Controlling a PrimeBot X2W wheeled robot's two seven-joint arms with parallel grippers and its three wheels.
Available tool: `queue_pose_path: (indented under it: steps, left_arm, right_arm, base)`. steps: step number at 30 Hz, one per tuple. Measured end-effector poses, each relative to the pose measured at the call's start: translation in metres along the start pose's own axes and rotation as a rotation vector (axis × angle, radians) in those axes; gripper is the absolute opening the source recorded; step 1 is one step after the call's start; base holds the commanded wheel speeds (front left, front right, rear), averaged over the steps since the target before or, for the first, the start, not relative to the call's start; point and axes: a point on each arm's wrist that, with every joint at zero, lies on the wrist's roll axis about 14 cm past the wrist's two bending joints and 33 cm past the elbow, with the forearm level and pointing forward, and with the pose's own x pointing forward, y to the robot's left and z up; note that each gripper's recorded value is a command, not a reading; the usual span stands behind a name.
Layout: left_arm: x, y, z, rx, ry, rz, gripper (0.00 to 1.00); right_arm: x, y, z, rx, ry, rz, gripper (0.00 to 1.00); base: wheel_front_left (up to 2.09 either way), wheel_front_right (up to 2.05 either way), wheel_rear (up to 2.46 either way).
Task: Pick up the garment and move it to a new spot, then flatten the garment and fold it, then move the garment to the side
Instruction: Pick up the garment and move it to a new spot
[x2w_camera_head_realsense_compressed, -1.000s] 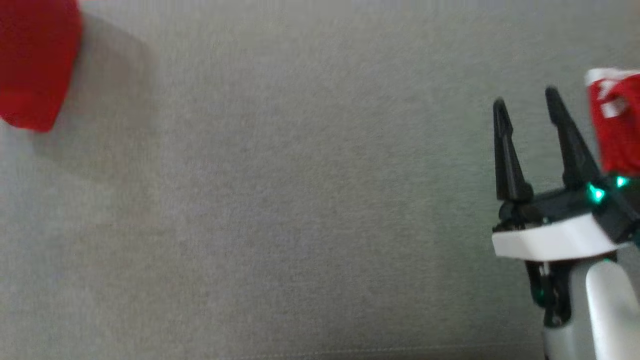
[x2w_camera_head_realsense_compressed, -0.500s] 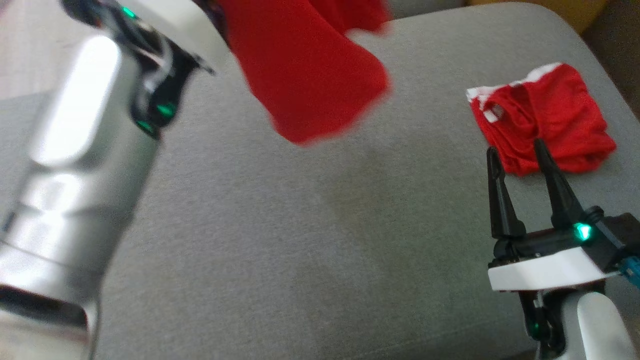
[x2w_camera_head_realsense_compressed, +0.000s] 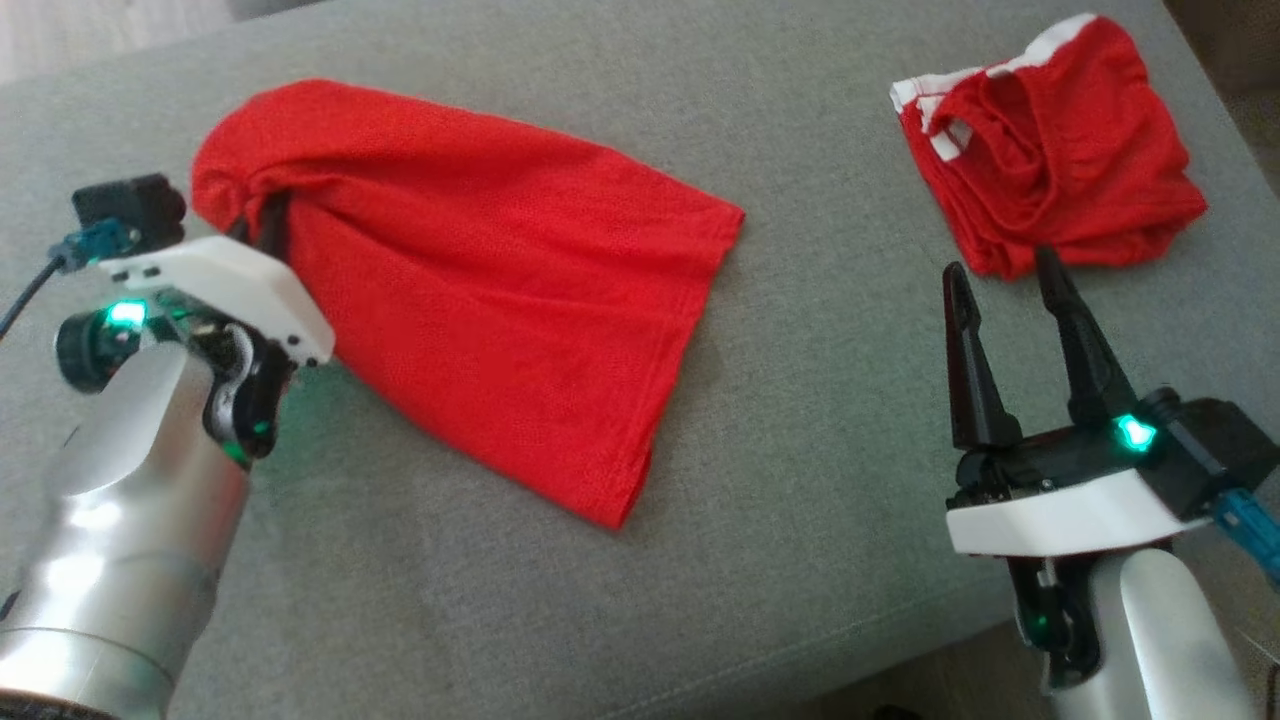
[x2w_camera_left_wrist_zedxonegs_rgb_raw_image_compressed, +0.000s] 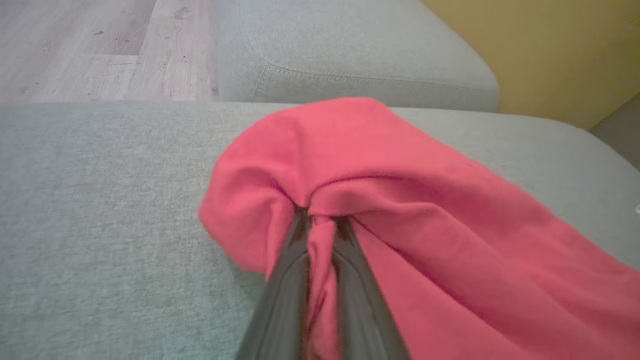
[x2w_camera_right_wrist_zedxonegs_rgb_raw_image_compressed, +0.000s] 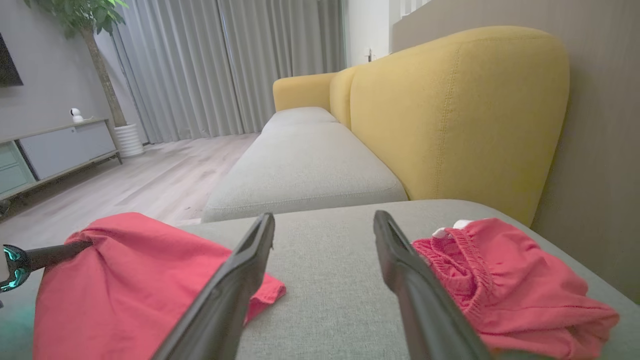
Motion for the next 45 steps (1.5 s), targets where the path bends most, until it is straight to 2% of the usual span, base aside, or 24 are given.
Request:
queue_pose_path:
  steps: [1, 2, 3, 7, 15, 19, 22, 29, 35, 41, 45]
  left_arm:
    - [0.003, 0.004, -0.005, 0.001, 0.007, 0.011, 0.25]
    - [0.004, 0.007, -0.010, 0.016, 0.016, 0.020, 0.69]
    - [0.005, 0.010, -0.012, 0.028, 0.019, 0.029, 1.00]
    - [-0.002, 0.018, -0.010, 0.037, -0.005, 0.045, 1.00]
    - [-0.031, -0.011, 0.041, 0.135, -0.201, -0.034, 1.00]
    - [-0.059, -0.011, 0.049, 0.122, -0.290, -0.024, 1.00]
    - [-0.083, -0.006, 0.037, 0.095, -0.326, -0.002, 1.00]
    - [-0.149, 0.012, -0.013, 0.007, -0.381, 0.130, 1.00]
    - [-0.199, 0.022, -0.044, -0.027, -0.423, 0.237, 1.00]
    - [-0.228, 0.016, -0.076, -0.060, -0.407, 0.287, 1.00]
    - [-0.237, 0.014, -0.079, -0.060, -0.416, 0.303, 1.00]
  right_arm:
    - [-0.001, -0.002, -0.004, -0.001, 0.012, -0.007, 1.00]
    - [-0.001, -0.004, -0.006, -0.002, 0.017, -0.013, 1.00]
    - [-0.002, -0.005, -0.008, -0.003, 0.022, -0.017, 1.00]
    - [-0.002, -0.007, -0.009, 0.000, 0.021, -0.022, 1.00]
    - [-0.001, 0.004, -0.003, 0.004, 0.003, 0.016, 1.00]
    - [-0.002, 0.010, 0.000, 0.002, 0.000, 0.036, 1.00]
    - [-0.004, 0.020, 0.003, 0.010, -0.007, 0.065, 1.00]
    - [-0.018, 0.047, -0.007, 0.028, 0.025, 0.143, 1.00]
    - [-0.026, 0.059, -0.018, 0.032, 0.058, 0.180, 1.00]
    - [-0.035, 0.060, -0.032, 0.036, 0.093, 0.181, 1.00]
    - [-0.041, 0.062, -0.043, 0.041, 0.119, 0.187, 1.00]
  base:
    - [0.00, 0.00, 0.00]
    - [0.00, 0.00, 0.00]
    - [0.00, 0.00, 0.00]
    - [0.00, 0.00, 0.00]
    - [0.00, 0.00, 0.00]
    - [0.00, 0.00, 0.00]
    - [0.00, 0.00, 0.00]
    - [0.00, 0.00, 0.00]
    - [0.00, 0.00, 0.00]
    - [0.00, 0.00, 0.00]
    - [0.00, 0.00, 0.00]
